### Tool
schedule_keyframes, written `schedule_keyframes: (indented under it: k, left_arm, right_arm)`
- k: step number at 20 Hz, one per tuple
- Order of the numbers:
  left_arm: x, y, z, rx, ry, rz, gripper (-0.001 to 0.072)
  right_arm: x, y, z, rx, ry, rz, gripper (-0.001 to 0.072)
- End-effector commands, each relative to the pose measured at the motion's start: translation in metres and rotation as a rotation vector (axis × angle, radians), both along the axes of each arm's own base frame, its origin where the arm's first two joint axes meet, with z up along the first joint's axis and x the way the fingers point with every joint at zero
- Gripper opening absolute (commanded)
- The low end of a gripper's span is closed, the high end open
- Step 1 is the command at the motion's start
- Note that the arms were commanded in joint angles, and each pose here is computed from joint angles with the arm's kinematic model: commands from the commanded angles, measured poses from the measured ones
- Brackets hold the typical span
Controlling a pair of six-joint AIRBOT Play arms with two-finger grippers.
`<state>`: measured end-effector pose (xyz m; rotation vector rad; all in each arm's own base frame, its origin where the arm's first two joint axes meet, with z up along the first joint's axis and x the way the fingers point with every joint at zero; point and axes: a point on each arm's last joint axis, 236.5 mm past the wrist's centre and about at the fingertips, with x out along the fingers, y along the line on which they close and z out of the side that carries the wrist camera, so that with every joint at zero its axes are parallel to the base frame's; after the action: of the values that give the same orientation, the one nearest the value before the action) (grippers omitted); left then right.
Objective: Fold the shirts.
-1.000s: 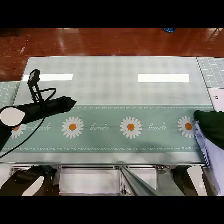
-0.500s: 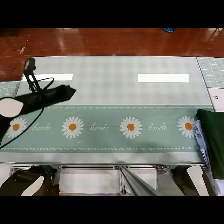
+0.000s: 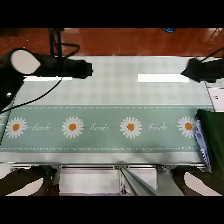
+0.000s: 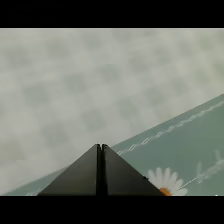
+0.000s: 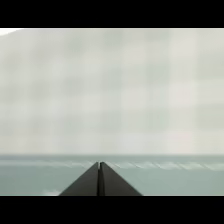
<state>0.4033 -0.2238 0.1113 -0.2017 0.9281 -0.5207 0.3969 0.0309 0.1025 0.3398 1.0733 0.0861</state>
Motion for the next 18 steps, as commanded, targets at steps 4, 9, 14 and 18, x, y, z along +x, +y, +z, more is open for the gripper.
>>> schedule_keyframes:
  k: [4, 9, 14, 18]
  left_arm:
    - [-0.017, 0.047, -0.080, 0.171, 0.306, 0.090, 0.0026]
    - [-0.025, 0.048, -0.092, 0.193, 0.364, 0.078, 0.0026]
    - [-0.025, 0.048, -0.102, 0.200, 0.384, 0.077, 0.0026]
    - [-0.025, 0.048, -0.102, 0.200, 0.386, 0.077, 0.0026]
  right_arm:
    - [-0.013, -0.017, -0.080, -0.373, 0.295, 0.075, 0.0020]
    - [-0.019, -0.013, -0.081, -0.338, 0.322, 0.039, 0.0020]
    - [-0.019, -0.013, -0.081, -0.338, 0.322, 0.039, 0.0020]
    - [-0.019, -0.013, -0.081, -0.338, 0.322, 0.039, 0.0020]
